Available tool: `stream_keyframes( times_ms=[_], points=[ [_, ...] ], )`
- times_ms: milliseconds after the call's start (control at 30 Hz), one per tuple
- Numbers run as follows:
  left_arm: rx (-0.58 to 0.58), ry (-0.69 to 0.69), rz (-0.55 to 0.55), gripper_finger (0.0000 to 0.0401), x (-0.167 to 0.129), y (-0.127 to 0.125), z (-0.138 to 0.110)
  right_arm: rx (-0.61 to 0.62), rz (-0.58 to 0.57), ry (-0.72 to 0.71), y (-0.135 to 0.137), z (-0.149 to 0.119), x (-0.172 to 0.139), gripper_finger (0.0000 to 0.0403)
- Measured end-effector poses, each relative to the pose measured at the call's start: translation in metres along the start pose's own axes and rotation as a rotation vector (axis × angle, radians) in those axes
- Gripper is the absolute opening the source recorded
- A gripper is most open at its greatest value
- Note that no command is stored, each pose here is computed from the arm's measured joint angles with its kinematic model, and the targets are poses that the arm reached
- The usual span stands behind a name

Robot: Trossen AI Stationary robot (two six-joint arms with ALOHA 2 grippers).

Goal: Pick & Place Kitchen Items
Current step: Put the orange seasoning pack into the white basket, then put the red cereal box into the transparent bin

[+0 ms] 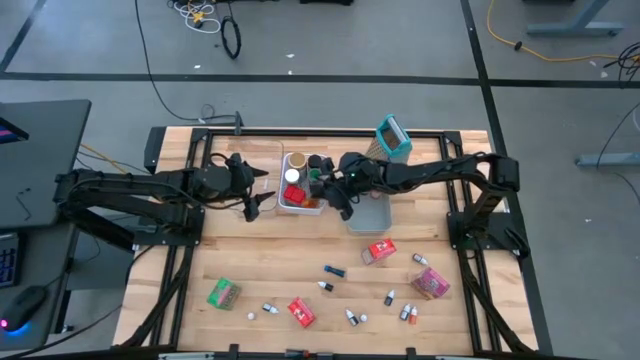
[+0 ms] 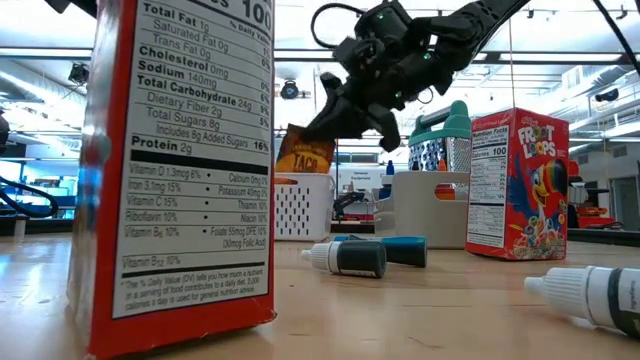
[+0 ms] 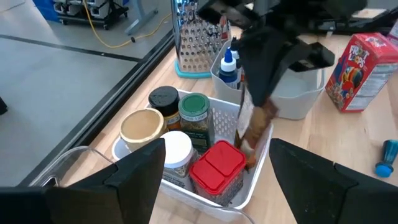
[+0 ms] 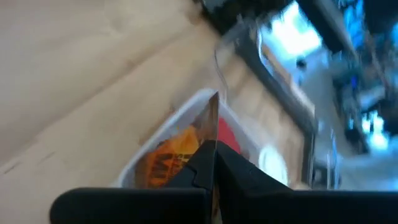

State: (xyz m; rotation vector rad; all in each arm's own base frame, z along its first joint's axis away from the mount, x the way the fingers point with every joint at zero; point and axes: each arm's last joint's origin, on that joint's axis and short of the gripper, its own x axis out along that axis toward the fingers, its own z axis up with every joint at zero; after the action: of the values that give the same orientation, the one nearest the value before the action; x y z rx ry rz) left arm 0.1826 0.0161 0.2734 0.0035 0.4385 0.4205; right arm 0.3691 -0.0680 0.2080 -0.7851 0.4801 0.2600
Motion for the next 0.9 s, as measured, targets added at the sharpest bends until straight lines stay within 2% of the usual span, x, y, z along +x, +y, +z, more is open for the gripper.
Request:
stream_keyframes(
  times_ms=[167, 300, 567, 733, 900],
  points=[
    [0.034, -0.003, 0.0, 0.0294, 0.0, 0.0, 0.0, 0.163, -0.064, 0.084, 0.0, -0.005, 0.003, 0.0011],
    [0.043, -0.003, 0.0, 0.0294, 0.0, 0.0, 0.0, 0.179, -0.062, 0.08, 0.0, -0.004, 0.003, 0.0019],
    [0.042, -0.003, 0.0, 0.0294, 0.0, 0.0, 0.0, 0.235, -0.068, 0.064, 0.002, 0.0, 0.004, 0.0073],
    [0.041, -0.005, 0.0, 0.0294, 0.0, 0.0, 0.0, 0.238, -0.162, 0.004, 0.002, 0.026, -0.002, 0.0099],
    [0.037, -0.014, -0.001, 0.0294, 0.0, 0.0, 0.001, 0.277, -0.148, -0.096, 0.01, 0.061, -0.021, 0.0109]
  ],
)
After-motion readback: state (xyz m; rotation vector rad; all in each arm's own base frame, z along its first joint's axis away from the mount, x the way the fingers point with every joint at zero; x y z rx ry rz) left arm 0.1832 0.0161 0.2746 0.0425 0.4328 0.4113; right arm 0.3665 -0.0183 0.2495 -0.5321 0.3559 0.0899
